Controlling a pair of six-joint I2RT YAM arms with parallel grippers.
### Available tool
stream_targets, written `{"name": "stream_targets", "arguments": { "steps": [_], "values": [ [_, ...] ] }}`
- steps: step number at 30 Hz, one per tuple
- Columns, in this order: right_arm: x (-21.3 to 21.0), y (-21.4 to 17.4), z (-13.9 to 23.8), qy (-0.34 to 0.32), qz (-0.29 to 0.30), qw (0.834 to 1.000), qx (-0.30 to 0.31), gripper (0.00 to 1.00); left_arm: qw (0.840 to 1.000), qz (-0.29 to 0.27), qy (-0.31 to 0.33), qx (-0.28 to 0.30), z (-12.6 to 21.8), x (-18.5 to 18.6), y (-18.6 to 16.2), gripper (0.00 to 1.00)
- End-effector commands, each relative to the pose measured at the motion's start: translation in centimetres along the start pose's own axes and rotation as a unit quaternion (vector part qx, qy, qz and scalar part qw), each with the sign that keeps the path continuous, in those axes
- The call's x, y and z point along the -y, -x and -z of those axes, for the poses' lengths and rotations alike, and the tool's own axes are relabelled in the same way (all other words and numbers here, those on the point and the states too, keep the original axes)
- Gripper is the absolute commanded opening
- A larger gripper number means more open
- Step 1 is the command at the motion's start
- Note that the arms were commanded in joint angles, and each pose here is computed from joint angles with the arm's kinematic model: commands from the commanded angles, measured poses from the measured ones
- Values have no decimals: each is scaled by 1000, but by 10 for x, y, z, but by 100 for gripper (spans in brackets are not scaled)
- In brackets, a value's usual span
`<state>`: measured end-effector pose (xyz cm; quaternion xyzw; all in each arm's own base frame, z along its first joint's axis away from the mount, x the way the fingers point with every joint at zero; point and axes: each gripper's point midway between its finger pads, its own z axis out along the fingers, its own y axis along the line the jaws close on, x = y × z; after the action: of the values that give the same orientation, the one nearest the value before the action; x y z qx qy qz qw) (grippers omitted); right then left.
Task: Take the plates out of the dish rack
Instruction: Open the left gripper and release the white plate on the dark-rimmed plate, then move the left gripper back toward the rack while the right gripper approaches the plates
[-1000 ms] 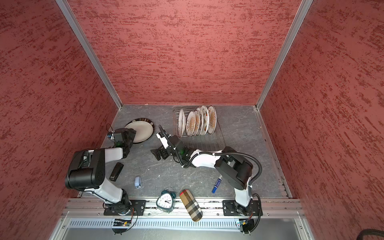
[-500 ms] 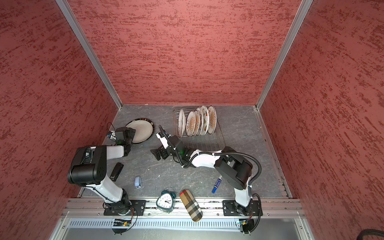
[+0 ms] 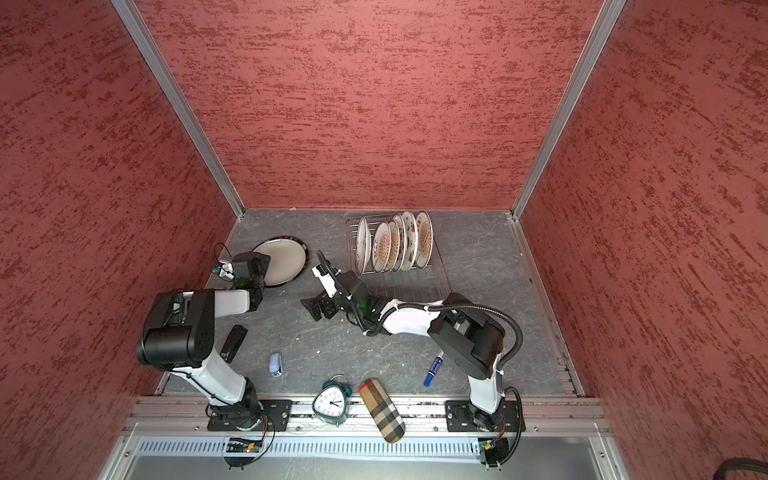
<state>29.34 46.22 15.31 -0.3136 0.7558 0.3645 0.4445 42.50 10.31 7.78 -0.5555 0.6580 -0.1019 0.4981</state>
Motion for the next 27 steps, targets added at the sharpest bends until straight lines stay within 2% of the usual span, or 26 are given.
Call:
{"name": "stream_targets", "arguments": {
  "steps": [1,6,14,17,22,27],
  "values": [
    [-1,4,-4,-1,14,1000,9,99,999,-2,27,24,-4,-12,8,96],
    [-3,4,-4,2,19,1000,8,99,999,-2,28,39,4,-13,15,99],
    [-9,7,-3,16,18,1000,11,99,999,5,1,45,29,-6,24,99],
    [-17,6,-4,32,43,999,-6,99,999,8,-5,44,45,-6,27,99],
    [-26,17,6,32,71,997,-12,99,997,23,-76,11,69,3,22,99],
    [-40,36,21,32,87,996,15,99,987,-24,-156,-32,93,26,3,99]
  ]
}}
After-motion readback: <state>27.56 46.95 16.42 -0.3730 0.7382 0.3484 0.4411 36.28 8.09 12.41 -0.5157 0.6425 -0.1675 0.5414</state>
